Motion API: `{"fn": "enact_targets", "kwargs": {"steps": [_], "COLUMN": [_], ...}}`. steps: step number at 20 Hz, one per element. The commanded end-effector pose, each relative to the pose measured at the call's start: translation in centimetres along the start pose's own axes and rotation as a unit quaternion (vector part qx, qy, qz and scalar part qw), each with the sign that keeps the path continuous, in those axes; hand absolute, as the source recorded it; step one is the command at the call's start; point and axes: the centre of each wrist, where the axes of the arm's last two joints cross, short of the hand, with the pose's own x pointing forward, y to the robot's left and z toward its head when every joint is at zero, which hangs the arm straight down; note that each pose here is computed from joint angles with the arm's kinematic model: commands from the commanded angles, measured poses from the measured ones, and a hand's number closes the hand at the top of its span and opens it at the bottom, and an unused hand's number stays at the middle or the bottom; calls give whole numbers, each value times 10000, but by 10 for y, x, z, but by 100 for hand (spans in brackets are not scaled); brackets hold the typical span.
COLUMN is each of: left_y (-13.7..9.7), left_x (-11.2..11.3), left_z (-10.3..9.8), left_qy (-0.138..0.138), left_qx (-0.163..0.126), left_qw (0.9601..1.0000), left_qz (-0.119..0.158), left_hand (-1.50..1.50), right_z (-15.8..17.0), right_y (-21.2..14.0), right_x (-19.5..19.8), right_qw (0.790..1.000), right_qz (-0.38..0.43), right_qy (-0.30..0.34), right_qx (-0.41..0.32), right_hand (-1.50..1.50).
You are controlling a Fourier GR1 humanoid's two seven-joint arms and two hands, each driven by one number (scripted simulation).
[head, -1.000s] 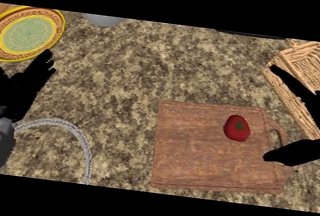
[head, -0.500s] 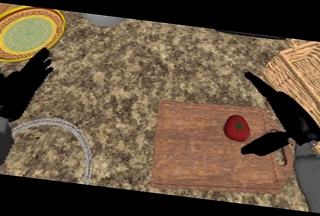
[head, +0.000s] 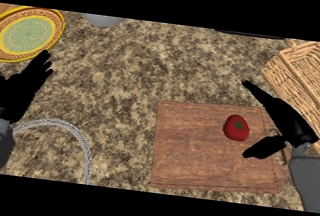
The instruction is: Pick the tomato from the cutting board and place it in the basket
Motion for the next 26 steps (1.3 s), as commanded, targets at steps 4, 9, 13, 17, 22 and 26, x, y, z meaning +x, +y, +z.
{"fn": "enact_targets", "kwargs": {"steps": [4,9,13,17,22,26], "left_y": [-4,-9,-14,14,-4,-8], "left_x": [-5,-3,11,4,1,3], "left_z": [-11,-8,0,-2,7,-1], "left_qy": [-45,3,-36,-59,35,30], "left_qx": [-32,47,24,-30,-56,1], "left_qw": [10000,10000,10000,10000,10000,10000], "left_qz": [0,22,68,57,40,-15], "left_hand": [0,0,0,0,0,0], "right_z": [17,7,16,6,-6,-16], "right_y": [-7,5,11,15,32,37], "right_x": [-25,-5,12,-1,-3,-2], "right_qw": [9995,9980,9990,9997,9997,9976], "right_qz": [-124,-232,-69,97,232,616], "right_qy": [-178,-543,-368,-187,13,-207], "right_qx": [216,234,224,146,46,257], "right_hand": [-150,-150,-150,-150,-150,150]}}
